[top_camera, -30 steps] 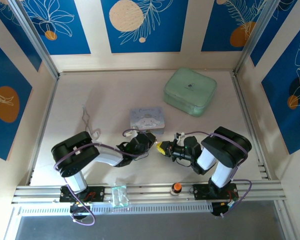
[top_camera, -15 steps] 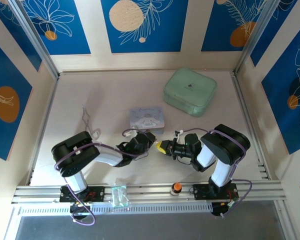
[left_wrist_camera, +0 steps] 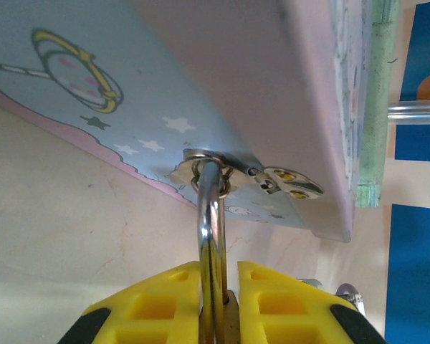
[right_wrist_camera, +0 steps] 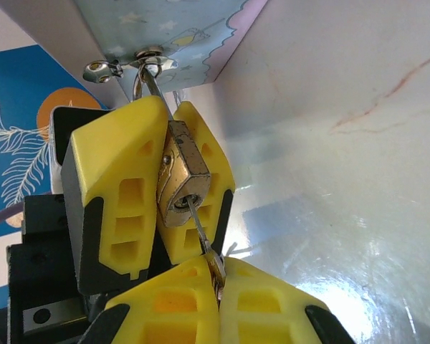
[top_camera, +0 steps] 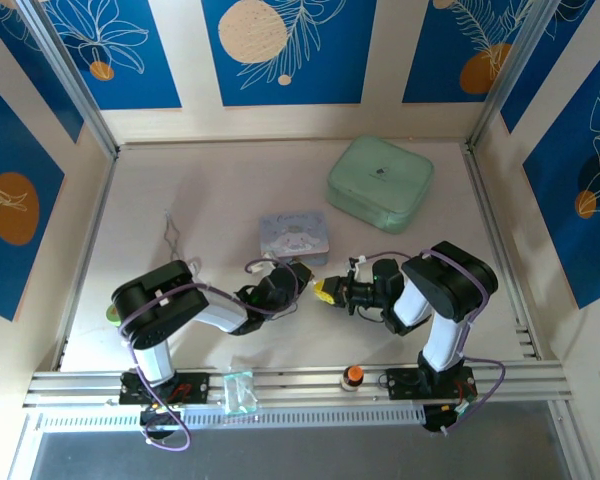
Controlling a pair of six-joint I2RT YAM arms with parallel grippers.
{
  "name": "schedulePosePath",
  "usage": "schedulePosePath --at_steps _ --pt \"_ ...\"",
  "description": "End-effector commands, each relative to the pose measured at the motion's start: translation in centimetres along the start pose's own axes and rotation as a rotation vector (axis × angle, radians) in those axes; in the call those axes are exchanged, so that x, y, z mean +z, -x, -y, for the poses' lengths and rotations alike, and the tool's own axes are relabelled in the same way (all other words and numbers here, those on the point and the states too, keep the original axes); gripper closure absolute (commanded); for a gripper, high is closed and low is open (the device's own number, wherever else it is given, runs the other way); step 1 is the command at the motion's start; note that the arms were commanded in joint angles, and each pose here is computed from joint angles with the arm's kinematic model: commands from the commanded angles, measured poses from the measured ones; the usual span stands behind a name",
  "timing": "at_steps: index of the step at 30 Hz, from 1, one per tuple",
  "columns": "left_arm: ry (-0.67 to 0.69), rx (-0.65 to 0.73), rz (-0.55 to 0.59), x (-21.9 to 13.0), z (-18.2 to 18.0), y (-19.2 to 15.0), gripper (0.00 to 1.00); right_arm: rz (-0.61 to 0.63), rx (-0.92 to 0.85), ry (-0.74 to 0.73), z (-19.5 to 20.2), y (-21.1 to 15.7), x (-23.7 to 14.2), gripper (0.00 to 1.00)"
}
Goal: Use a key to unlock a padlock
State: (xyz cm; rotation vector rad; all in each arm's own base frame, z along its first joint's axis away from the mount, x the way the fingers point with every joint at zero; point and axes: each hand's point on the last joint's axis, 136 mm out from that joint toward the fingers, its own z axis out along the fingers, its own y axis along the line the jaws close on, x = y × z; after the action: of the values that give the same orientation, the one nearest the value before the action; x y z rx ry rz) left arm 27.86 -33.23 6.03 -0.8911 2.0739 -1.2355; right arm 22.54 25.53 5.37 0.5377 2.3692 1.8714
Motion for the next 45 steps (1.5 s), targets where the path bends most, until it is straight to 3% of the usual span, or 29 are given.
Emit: schedulePosePath --at_steps 1,8,18,19,22,24,29,33,39,41,43,45 --pt "-0.150 -0.028 -0.203 -0.9 3.8 -4.7 1.00 -0.004 -0.047 0.092 -3.2 1.2 0.7 1.00" --pt "-0.185 -0.038 -0.221 -0.9 4.7 -5.1 1.00 -0.064 0.042 0.087 -2.8 1.6 1.2 1.00" --pt "-0.173 -0.019 -0.254 -0.8 5.2 -6.0 1.00 -0.042 -0.037 0.111 -4.0 1.6 1.2 1.00" --pt "-0.171 -0.013 -0.251 -0.9 5.3 -6.0 1.00 -0.033 -0.046 0.117 -4.3 1.7 1.2 0.94" --pt "-0.161 -0.006 -0.236 -1.0 5.0 -5.7 1.00 0.004 -0.059 0.121 -4.5 1.9 0.6 0.64" --pt "-0.151 -0.007 -0.225 -1.1 4.7 -5.4 1.00 0.033 -0.057 0.106 -4.1 2.0 0.1 0.57" --pt "-0.109 0.002 -0.203 -0.9 3.3 -5.0 1.00 0.073 -0.051 0.029 -2.4 1.7 -0.9 0.63" --pt "-0.099 -0.003 -0.186 -0.8 2.7 -4.6 1.00 0.096 -0.062 -0.056 -1.1 1.0 -1.6 0.79" --pt "-0.090 0.003 -0.185 -0.8 2.6 -4.6 1.00 0.156 -0.109 -0.156 -1.2 0.5 -3.5 0.84" --pt "-0.099 0.001 -0.189 -0.8 2.9 -4.6 1.00 0.167 -0.134 -0.183 -1.5 0.3 -4.0 0.79" --pt "-0.107 -0.001 -0.197 -0.8 3.2 -4.8 1.00 0.181 -0.144 -0.199 -1.8 0.2 -4.5 0.59" --pt "-0.104 0.004 -0.195 -0.8 3.1 -4.8 1.00 0.183 -0.143 -0.203 -1.8 0.1 -4.8 0.49"
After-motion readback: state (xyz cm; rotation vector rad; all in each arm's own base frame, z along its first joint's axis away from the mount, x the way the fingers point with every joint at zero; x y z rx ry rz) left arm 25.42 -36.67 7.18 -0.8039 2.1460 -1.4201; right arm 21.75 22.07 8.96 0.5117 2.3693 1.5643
